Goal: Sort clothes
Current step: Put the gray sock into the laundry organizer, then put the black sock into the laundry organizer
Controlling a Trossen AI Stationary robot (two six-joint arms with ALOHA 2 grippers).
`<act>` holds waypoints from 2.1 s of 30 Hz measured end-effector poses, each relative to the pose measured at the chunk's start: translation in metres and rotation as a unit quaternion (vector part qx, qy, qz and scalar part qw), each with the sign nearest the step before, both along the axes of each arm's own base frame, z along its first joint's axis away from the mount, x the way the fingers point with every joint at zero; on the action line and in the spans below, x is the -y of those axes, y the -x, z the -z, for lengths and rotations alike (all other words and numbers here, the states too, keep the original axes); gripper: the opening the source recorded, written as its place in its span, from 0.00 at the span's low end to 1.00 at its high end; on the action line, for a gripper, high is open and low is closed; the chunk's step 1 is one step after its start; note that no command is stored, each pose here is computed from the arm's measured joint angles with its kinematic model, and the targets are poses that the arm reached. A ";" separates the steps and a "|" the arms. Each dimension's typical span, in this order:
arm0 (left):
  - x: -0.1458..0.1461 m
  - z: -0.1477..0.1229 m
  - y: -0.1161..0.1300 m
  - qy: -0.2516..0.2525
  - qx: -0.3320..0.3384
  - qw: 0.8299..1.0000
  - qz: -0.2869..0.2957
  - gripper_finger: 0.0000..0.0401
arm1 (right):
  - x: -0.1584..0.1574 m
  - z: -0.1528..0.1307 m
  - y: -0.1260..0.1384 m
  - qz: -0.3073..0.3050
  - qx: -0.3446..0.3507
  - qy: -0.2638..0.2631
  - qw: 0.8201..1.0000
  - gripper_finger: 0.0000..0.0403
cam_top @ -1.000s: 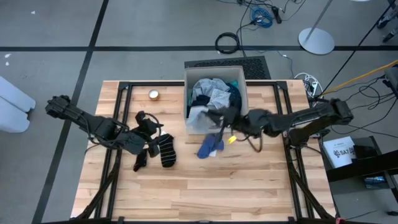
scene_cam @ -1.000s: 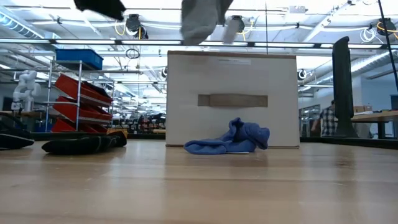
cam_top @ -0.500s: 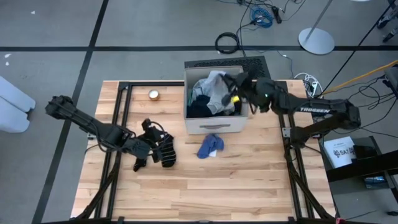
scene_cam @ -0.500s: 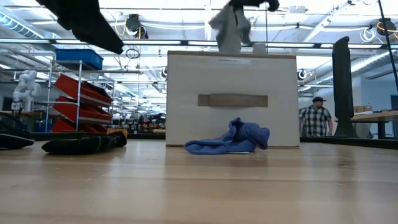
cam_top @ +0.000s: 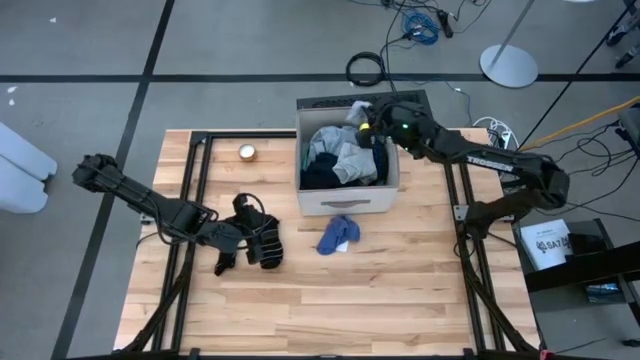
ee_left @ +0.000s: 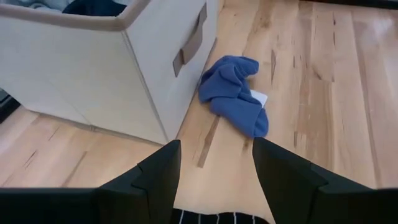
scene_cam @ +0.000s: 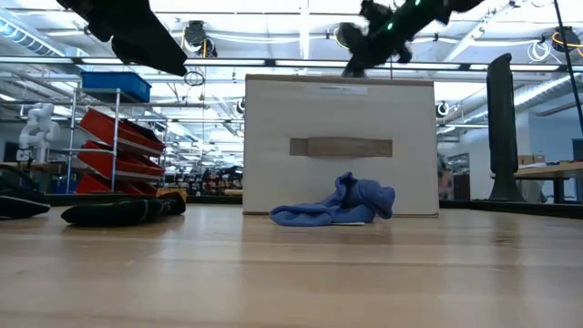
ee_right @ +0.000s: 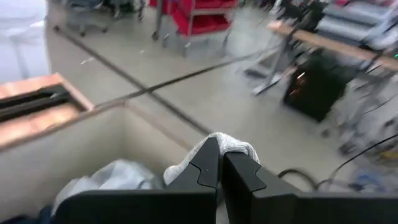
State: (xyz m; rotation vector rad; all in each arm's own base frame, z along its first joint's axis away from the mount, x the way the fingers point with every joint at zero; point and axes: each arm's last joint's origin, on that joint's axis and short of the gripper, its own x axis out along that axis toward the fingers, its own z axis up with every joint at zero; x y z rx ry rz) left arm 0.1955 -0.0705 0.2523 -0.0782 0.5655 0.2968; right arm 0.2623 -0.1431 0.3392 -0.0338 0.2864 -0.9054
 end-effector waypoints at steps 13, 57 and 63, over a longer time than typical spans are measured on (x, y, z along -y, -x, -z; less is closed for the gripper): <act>0.001 0.001 0.000 0.006 -0.008 1.000 0.012 0.52 | 0.027 0.088 -0.030 -0.011 -0.141 -0.148 0.979 0.00; -0.013 0.006 -0.001 0.027 -0.056 0.998 0.030 0.52 | -0.029 -0.057 -0.033 -0.181 -0.157 -0.217 0.946 0.54; -0.012 0.007 -0.001 0.034 -0.058 0.997 0.036 0.52 | -0.063 -0.057 -0.044 -0.255 -0.148 -0.252 0.922 0.53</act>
